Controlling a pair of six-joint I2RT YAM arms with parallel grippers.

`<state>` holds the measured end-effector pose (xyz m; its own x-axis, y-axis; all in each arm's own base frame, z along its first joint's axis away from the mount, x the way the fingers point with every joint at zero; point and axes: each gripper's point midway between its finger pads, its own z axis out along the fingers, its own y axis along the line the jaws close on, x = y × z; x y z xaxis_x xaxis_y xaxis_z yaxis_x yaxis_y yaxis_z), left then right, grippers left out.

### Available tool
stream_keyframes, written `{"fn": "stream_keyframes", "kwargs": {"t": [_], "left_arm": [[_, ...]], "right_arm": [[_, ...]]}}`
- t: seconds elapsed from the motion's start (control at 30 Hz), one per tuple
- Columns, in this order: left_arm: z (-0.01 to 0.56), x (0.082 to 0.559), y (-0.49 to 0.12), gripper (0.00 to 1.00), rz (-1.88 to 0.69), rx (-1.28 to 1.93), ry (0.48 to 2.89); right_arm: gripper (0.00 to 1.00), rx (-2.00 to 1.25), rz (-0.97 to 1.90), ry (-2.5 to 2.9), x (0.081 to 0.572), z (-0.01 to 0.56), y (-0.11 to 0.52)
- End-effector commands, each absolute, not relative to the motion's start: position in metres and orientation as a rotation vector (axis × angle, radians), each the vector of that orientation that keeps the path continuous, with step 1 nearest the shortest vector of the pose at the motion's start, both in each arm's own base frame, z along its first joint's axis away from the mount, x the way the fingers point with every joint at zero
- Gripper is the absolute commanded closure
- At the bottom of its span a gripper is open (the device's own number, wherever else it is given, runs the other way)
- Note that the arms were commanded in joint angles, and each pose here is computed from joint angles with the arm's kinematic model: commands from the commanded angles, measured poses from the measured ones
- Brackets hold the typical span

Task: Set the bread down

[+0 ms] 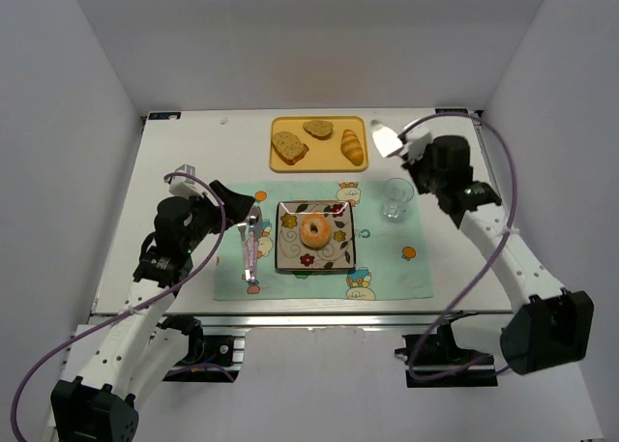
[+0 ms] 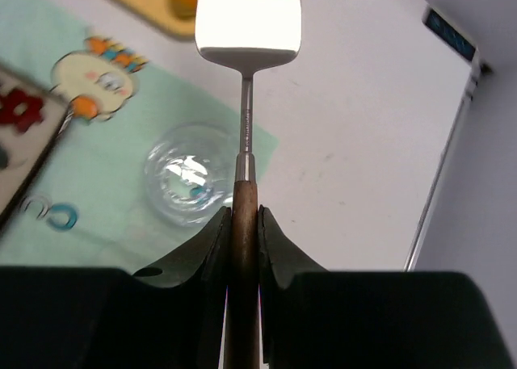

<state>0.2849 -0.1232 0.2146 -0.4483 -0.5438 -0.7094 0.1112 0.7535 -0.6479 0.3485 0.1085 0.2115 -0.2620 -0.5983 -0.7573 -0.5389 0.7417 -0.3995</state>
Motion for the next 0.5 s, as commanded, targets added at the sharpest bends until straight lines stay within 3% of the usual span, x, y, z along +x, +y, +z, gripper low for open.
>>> {"fn": "stream_keyframes", "kwargs": {"t": [0.0,0.17,0.47], "left_arm": [[0.218,0.284,-0.125,0.02,-0.787,-0.300,1.881],[0.221,0.285,-0.123,0.02,-0.772,-0.287,1.876],[0.221,0.284,-0.122,0.02,-0.769,-0.291,1.873]], "right_arm": [[1.00,-0.422,0.021,2.005,0.383,0.248,0.073],[1.00,-0.134,0.093,2.250,0.405,0.204,0.006],[1.00,-0.062,-0.021,2.467,0.406,0.106,-0.053]]}}
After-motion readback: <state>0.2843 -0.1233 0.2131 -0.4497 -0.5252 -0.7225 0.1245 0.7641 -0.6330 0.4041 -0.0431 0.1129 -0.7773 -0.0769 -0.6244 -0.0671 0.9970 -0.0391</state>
